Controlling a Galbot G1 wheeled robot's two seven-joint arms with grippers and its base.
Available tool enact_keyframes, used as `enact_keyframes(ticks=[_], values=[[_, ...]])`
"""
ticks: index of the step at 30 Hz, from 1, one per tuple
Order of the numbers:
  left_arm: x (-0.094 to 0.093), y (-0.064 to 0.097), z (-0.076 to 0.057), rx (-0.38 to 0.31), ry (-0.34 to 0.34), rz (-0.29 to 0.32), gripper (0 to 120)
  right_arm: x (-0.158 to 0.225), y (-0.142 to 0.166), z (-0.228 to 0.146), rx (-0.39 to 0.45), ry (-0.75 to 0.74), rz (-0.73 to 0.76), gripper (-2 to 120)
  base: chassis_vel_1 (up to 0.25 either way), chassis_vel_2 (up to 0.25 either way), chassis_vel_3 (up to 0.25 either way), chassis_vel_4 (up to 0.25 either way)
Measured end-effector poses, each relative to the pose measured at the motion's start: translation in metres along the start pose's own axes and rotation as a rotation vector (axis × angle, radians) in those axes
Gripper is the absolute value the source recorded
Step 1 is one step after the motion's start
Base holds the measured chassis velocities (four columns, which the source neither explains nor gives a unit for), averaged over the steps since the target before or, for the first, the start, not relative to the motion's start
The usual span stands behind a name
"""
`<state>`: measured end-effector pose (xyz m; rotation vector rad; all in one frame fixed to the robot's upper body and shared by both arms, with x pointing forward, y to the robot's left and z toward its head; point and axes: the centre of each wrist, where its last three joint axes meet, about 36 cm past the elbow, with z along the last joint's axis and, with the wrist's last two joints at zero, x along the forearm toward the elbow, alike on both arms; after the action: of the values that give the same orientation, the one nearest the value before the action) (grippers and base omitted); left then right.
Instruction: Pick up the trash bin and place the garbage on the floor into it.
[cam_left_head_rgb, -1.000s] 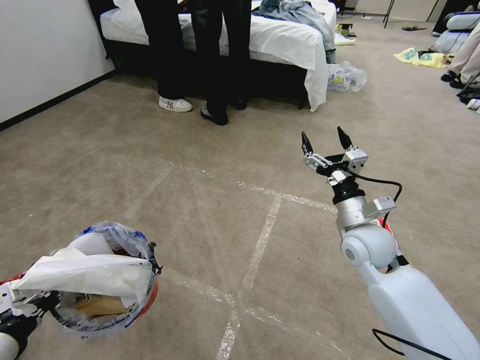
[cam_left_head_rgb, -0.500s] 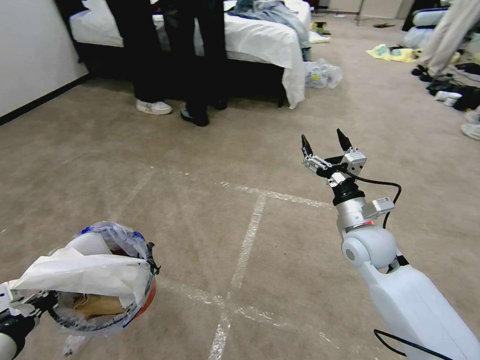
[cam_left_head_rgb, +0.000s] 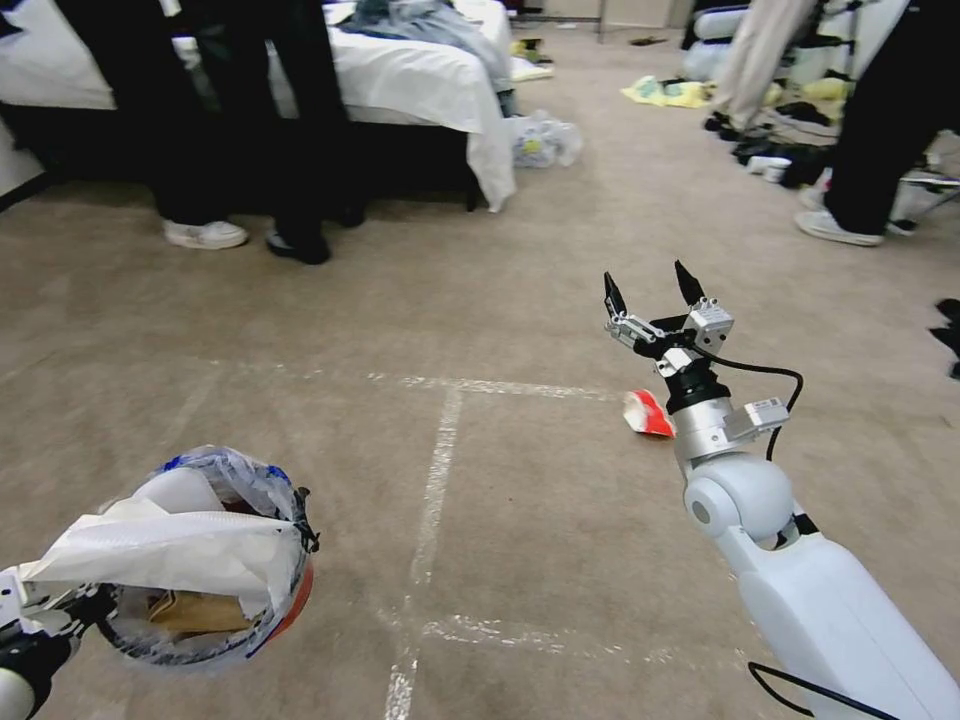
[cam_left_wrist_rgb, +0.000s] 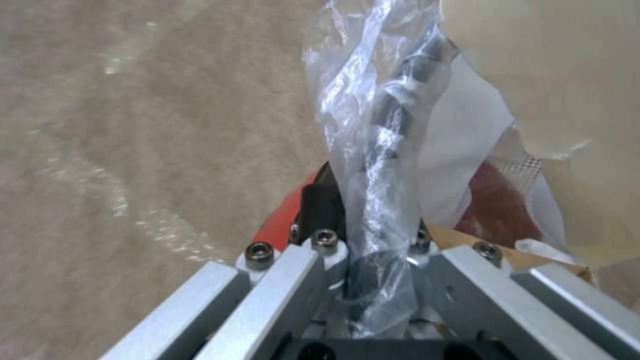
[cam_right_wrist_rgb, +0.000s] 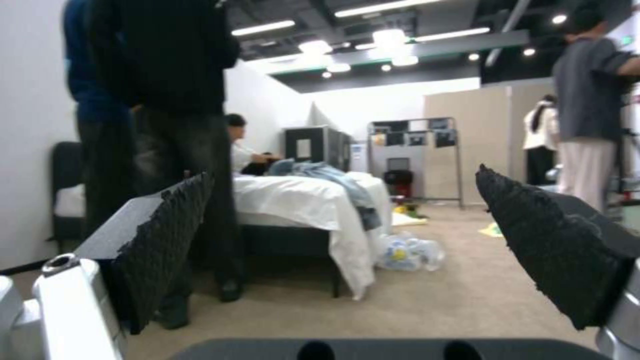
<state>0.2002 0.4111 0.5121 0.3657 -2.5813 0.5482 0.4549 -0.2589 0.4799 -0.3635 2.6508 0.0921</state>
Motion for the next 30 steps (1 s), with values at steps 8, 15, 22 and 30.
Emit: enact_keyframes(ticks=[8, 15, 22, 30], values=[[0.0006, 0.0000, 0.0007, 0.000, 0.003, -0.001, 1, 0.0009, -0.0012, -0.0007, 0.004, -0.005, 0.000, 100, -0.093, -0.103, -0.094, -0.094], [0.0025, -0.0012, 0.0010, -0.005, 0.006, -0.001, 1, 0.0024, -0.0007, -0.0035, 0.004, -0.010, -0.001, 100, -0.107, -0.092, -0.087, -0.101], [0.0034, -0.0012, 0.0025, -0.006, 0.009, -0.006, 1, 0.0060, -0.0019, -0.0042, 0.005, -0.007, 0.003, 100, -0.082, -0.089, -0.094, -0.088], [0.0042, -0.0025, 0.0027, -0.006, 0.008, -0.005, 1, 0.0076, -0.0038, -0.0053, 0.010, -0.009, 0.009, 100, -0.102, -0.107, -0.095, -0.094]])
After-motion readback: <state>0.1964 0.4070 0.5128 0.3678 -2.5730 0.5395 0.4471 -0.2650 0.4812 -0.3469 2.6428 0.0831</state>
